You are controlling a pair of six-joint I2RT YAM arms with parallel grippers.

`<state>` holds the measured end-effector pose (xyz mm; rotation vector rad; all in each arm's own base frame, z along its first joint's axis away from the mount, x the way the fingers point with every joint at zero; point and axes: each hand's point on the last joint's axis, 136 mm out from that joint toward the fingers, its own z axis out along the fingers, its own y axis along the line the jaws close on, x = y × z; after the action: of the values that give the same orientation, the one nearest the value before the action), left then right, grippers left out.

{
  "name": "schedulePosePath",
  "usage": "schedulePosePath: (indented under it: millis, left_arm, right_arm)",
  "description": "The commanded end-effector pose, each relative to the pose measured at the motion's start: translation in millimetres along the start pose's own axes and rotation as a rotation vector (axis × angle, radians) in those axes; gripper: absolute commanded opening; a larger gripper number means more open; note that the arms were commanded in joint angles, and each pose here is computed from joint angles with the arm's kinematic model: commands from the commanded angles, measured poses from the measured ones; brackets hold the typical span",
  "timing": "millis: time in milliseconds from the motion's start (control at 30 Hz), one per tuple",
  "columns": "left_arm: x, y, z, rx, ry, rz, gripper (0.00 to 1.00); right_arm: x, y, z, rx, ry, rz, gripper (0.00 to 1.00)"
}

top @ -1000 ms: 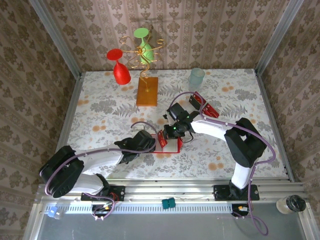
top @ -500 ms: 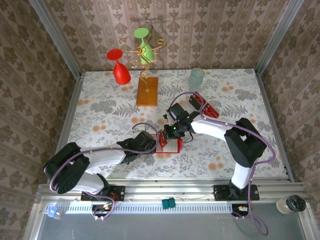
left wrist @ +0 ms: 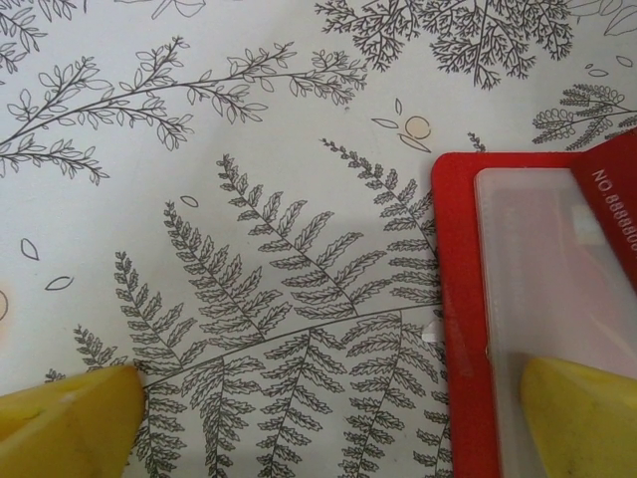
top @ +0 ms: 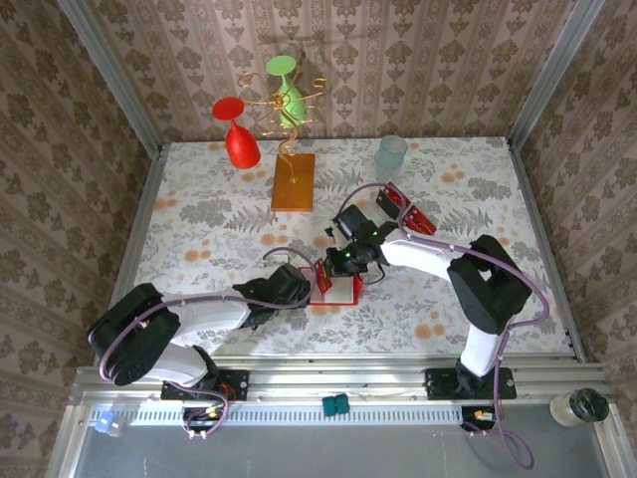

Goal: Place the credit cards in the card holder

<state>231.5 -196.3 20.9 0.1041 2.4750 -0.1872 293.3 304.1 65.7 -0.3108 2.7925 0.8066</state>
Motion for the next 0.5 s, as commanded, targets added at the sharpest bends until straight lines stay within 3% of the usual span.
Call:
schedulePosePath:
  millis: [0,467]
  left_arm:
    - [25.2,14.8,4.6,-0.049,0.064,0.008,0.98]
    - [30.7,18.8,3.0,-0.069,0.063,0.001,0.98]
  right_arm:
    - [-12.5,11.0,-26.4,-0.064,-0.073,0.032,0.0]
    - [-16.3,-7.7,-26.0,-0.167,-0.338,0.229,0.0]
